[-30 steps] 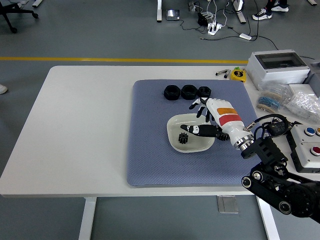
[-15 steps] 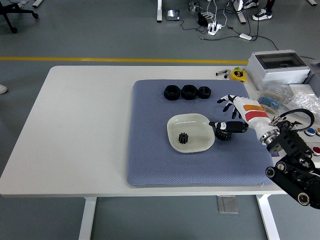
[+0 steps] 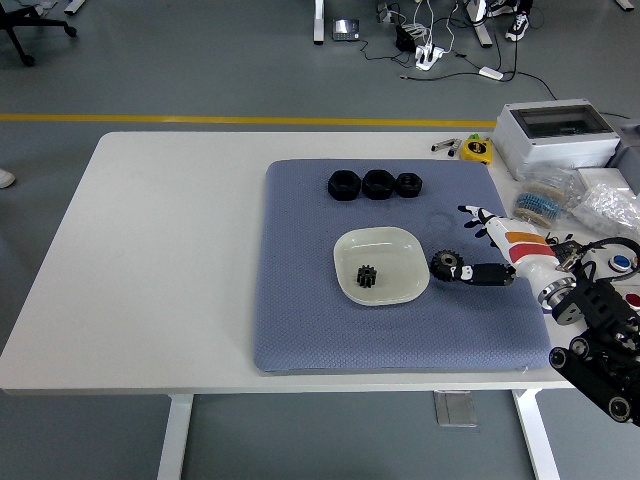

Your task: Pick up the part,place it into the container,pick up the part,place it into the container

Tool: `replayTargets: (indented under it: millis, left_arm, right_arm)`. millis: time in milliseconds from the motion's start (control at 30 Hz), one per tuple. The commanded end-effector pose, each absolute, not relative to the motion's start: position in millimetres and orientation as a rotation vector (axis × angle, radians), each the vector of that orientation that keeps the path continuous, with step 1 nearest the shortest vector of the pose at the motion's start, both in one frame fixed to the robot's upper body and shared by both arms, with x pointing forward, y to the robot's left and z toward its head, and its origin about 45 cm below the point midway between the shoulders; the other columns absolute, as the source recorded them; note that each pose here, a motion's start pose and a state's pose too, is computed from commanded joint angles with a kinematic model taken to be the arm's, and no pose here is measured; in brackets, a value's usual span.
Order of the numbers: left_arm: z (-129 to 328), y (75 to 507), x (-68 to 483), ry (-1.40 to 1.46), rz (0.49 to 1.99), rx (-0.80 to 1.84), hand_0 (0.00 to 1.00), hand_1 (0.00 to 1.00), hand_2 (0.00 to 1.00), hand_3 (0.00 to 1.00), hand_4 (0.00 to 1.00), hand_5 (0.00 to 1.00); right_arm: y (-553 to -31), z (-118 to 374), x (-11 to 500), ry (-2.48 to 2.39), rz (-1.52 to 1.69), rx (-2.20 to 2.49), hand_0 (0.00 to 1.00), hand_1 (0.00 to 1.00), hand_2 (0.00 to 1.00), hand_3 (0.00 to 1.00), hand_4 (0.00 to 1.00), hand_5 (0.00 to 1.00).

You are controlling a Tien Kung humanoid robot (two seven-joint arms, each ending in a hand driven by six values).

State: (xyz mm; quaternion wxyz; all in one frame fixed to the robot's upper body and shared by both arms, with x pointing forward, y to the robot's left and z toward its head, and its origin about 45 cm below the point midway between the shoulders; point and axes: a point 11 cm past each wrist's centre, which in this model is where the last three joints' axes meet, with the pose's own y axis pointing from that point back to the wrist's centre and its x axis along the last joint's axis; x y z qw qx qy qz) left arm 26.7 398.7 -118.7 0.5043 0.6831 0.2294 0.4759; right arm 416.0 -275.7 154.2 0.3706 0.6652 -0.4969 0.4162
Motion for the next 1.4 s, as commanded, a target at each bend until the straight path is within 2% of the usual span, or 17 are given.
replayTargets:
  millis: [567, 767, 800, 967, 1000, 1167, 1200, 1367, 1400]
  left_arm:
    - [-119, 397, 27, 0.555, 1.143, 1.646, 0.697, 0.725, 0.744, 0.635, 0.661, 0.642]
    - [-119, 397, 27, 0.555, 1.143, 1.646, 0.696, 0.726, 0.744, 0.635, 0.660, 0.643]
    - [-119, 397, 27, 0.555, 1.143, 1.646, 0.696, 0.726, 0.744, 0.634, 0.660, 0.643]
    - [-119, 397, 27, 0.554, 1.142, 1.646, 0.696, 0.726, 0.744, 0.634, 0.660, 0.643]
    - [-119, 397, 27, 0.554, 1.141, 1.647, 0.696, 0.726, 0.744, 0.634, 0.660, 0.643]
    - [-119, 397, 28, 0.552, 1.138, 1.648, 0.696, 0.726, 0.744, 0.634, 0.660, 0.643]
    - [-119, 397, 28, 0.551, 1.137, 1.649, 0.696, 0.726, 0.744, 0.635, 0.661, 0.643]
    - [-119, 397, 28, 0.551, 1.138, 1.649, 0.696, 0.726, 0.744, 0.635, 0.661, 0.643]
    - [-119, 397, 28, 0.551, 1.138, 1.649, 0.696, 0.727, 0.744, 0.635, 0.661, 0.643]
  right_arm:
    - [-266, 139, 421, -1.210, 1.063, 1.701, 0.491, 0.584, 0.683, 0.875, 0.998, 0.475]
    - [-263, 135, 423, -1.178, 1.056, 1.696, 0.469, 0.564, 0.663, 0.853, 0.998, 0.474]
    - [-264, 133, 423, -1.172, 1.051, 1.693, 0.442, 0.548, 0.649, 0.835, 0.998, 0.479]
    - [-270, 131, 425, -1.161, 1.036, 1.679, 0.442, 0.548, 0.649, 0.835, 0.998, 0.479]
    - [-271, 131, 425, -1.160, 1.035, 1.677, 0.398, 0.524, 0.625, 0.817, 0.993, 0.478]
    - [-272, 132, 425, -1.158, 1.035, 1.674, 0.398, 0.524, 0.625, 0.817, 0.993, 0.478]
    - [-272, 132, 425, -1.156, 1.035, 1.673, 0.336, 0.443, 0.516, 0.789, 0.951, 0.465]
    - [-273, 130, 425, -1.146, 1.032, 1.678, 0.336, 0.443, 0.516, 0.789, 0.951, 0.465]
    - [-273, 130, 425, -1.144, 1.032, 1.679, 0.270, 0.388, 0.470, 0.678, 0.916, 0.463]
